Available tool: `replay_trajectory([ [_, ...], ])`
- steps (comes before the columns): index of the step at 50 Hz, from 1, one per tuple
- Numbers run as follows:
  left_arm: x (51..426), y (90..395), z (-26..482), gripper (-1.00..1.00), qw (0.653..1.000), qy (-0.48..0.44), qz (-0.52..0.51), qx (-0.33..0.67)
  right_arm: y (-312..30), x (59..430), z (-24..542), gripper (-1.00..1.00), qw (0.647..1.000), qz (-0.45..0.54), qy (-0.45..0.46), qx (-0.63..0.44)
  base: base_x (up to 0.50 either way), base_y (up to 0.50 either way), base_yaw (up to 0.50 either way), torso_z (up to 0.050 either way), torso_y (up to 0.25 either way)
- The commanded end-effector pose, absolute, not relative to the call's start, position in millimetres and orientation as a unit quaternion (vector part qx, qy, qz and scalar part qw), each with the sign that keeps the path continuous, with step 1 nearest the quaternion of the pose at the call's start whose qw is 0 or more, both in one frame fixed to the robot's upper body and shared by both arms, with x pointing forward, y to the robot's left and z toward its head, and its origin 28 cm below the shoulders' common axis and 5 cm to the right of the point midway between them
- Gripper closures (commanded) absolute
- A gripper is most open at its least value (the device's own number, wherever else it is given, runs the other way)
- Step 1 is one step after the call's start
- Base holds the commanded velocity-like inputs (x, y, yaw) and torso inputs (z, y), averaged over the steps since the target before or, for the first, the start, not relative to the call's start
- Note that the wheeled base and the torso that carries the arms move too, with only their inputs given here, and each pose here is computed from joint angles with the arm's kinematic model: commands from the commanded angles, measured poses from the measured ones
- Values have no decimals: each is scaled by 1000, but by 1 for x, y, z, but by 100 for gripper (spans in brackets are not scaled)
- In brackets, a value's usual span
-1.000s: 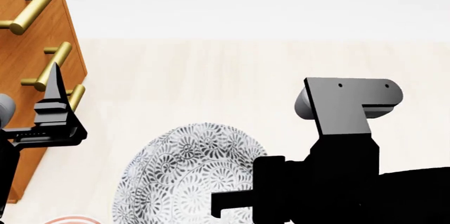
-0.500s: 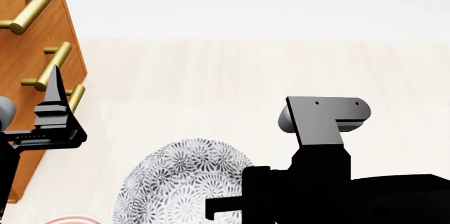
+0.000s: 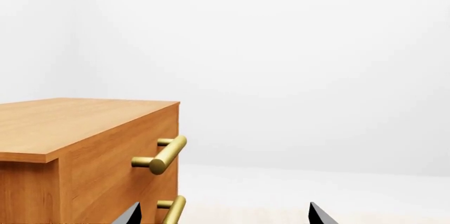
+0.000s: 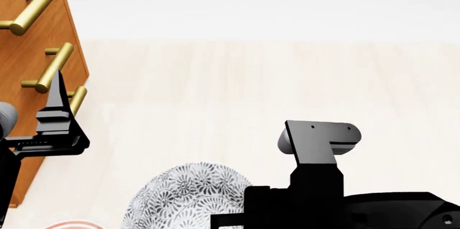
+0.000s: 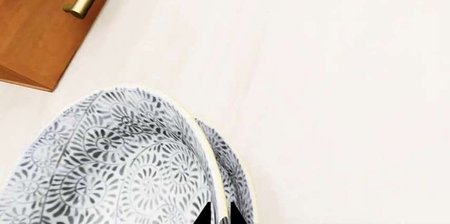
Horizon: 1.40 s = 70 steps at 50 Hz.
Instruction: Stack the bowl at the front on the bowl in the middle.
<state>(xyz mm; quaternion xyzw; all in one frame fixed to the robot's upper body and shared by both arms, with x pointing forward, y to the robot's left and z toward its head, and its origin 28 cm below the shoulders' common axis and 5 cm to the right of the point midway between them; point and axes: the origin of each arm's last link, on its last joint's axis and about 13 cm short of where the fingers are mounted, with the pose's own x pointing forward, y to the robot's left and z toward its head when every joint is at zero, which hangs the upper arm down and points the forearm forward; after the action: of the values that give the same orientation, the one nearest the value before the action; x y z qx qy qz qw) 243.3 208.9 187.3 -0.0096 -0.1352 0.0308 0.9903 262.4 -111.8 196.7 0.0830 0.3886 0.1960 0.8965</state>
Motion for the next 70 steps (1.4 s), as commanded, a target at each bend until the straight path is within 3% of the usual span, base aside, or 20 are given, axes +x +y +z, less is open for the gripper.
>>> replay_trajectory([
  [1, 243, 209, 186, -100, 990, -134, 31, -9, -113, 267, 187, 100, 891, 197, 398, 91, 0, 0, 0, 0, 0],
  [4, 243, 209, 186, -100, 990, -134, 31, -9, -113, 267, 187, 100, 890, 199, 400, 91, 0, 0, 0, 0, 0],
  [5, 243, 209, 186, -100, 990, -134, 31, -9, -113, 266, 187, -100, 888, 202, 403, 87, 0, 0, 0, 0, 0],
  [23, 244, 209, 188, -100, 990, -135, 30, -10, -113, 266, 193, -100, 894, 199, 394, 80, 0, 0, 0, 0, 0],
  [30, 245, 209, 188, -100, 990, -135, 30, -11, -115, 256, 233, -100, 951, 167, 255, 46, 0, 0, 0, 0, 0],
  [36, 245, 209, 189, -100, 990, -135, 30, -13, -117, 249, 245, -100, 963, 164, 209, 47, 0, 0, 0, 0, 0],
  [43, 248, 207, 188, -100, 989, -147, 19, -23, -119, 256, 230, -100, 996, 72, 31, -39, 0, 0, 0, 0, 0],
  [53, 243, 206, 191, -100, 981, -187, 19, -44, -110, 246, 205, -100, 975, -18, -148, -165, 0, 0, 0, 0, 0],
  [70, 236, 208, 191, -100, 969, -240, 20, -53, -105, 228, 203, -100, 955, -49, -213, -201, 0, 0, 0, 0, 0],
])
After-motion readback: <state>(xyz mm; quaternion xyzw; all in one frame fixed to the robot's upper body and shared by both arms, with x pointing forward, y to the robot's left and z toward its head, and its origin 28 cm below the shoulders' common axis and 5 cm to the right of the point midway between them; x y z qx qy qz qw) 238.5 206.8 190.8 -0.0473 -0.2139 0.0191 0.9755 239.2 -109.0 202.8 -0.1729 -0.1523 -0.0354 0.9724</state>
